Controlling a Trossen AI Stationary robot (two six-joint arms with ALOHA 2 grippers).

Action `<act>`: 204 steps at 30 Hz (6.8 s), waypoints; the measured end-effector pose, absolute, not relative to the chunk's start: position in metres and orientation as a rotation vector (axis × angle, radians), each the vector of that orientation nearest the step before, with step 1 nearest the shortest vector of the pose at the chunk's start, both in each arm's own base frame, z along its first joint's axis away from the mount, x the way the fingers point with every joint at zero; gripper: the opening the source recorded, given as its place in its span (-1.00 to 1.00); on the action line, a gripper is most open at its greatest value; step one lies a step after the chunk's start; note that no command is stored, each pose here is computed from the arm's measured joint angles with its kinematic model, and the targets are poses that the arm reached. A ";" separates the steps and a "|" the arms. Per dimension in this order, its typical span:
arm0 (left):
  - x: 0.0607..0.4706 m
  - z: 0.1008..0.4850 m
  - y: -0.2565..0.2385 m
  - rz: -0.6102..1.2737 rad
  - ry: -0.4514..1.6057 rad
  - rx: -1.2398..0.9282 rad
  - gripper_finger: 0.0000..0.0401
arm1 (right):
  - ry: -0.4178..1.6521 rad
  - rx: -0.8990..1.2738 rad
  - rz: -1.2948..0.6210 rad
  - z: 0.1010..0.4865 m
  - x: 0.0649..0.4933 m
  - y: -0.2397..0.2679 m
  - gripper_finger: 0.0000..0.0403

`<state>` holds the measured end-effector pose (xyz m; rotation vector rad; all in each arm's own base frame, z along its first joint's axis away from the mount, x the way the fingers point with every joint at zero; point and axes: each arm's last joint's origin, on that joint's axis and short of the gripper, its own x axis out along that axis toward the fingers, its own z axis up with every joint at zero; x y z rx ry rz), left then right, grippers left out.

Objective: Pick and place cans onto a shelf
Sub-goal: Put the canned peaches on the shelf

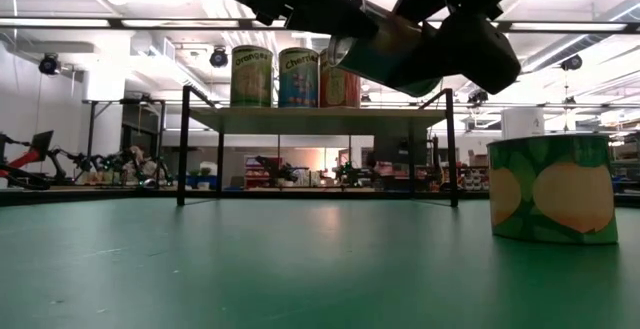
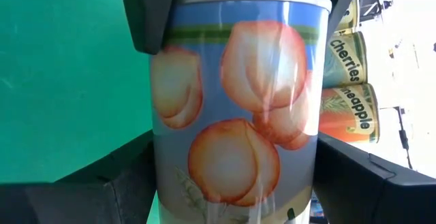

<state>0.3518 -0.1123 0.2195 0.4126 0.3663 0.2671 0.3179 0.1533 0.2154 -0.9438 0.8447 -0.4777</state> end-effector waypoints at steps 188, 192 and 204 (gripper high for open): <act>0.153 0.299 -0.038 0.266 -0.220 0.410 -0.07 | 0.065 -0.023 -0.372 0.311 0.231 -0.162 0.50; 0.153 0.303 -0.038 0.272 -0.228 0.430 -0.07 | 0.073 0.009 -0.384 0.295 0.236 -0.170 0.50; 0.154 0.304 -0.038 0.283 -0.217 0.479 -0.07 | 0.173 0.060 -0.358 0.261 0.267 -0.192 0.50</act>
